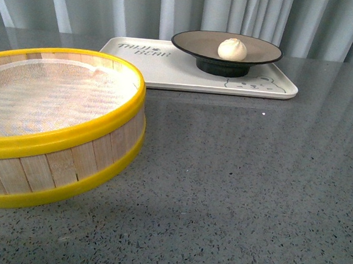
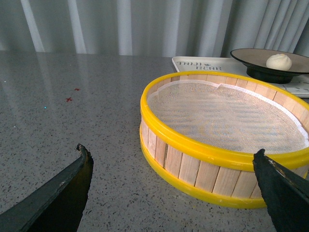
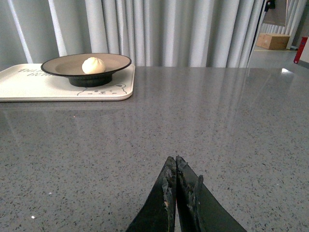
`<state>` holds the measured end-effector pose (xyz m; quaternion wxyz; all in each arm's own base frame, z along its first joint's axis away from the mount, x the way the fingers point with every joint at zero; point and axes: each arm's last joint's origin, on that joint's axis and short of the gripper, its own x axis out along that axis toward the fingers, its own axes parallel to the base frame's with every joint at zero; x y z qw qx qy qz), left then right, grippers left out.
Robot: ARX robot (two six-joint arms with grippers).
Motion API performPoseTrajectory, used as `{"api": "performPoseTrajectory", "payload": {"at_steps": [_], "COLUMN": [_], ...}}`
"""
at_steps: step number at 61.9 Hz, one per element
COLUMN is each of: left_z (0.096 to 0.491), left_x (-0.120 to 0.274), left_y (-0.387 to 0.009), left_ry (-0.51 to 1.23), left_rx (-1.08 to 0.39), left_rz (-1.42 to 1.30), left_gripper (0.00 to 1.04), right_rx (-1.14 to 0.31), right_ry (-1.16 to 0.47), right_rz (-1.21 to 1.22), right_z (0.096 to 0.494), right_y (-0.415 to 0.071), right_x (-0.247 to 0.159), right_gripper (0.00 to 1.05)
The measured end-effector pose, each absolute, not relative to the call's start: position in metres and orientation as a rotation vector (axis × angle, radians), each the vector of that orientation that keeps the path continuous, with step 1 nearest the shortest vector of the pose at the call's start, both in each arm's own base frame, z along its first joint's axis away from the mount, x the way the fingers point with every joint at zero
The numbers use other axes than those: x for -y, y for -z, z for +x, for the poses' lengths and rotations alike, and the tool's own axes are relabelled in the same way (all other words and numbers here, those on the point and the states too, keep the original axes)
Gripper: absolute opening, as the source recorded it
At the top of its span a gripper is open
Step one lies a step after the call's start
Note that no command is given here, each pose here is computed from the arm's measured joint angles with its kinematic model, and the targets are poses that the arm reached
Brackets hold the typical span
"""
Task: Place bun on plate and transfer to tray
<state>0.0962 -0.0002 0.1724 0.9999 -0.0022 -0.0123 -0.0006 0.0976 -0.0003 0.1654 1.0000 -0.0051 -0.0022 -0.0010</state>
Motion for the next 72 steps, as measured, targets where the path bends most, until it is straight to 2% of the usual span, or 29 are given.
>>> {"api": "performPoseTrajectory", "payload": {"at_steps": [16, 24, 31, 48, 72], "left_z": [0.0961, 0.0961, 0.0961, 0.0961, 0.0961], "left_x": [0.0002, 0.0002, 0.0002, 0.0002, 0.0002], "left_y": [-0.1724, -0.1724, -0.1724, -0.1724, -0.1724], "left_ry": [0.002, 0.002, 0.002, 0.002, 0.002], "left_rx": [0.025, 0.025, 0.025, 0.025, 0.025], "left_rz": [-0.004, -0.004, -0.004, -0.004, -0.004], "left_gripper": [0.98, 0.98, 0.98, 0.98, 0.98], "right_rx": [0.002, 0.002, 0.002, 0.002, 0.002], "right_ry": [0.002, 0.002, 0.002, 0.002, 0.002], "right_rz": [-0.011, -0.01, -0.01, -0.01, -0.007], "right_z": [0.0976, 0.0976, 0.0976, 0.0976, 0.0976], "right_y": [-0.1651, -0.1651, -0.1652, -0.1652, -0.1652], "right_x": [0.0003, 0.0003, 0.0003, 0.0003, 0.0003], "right_gripper": [0.02, 0.26, 0.53, 0.97, 0.96]}}
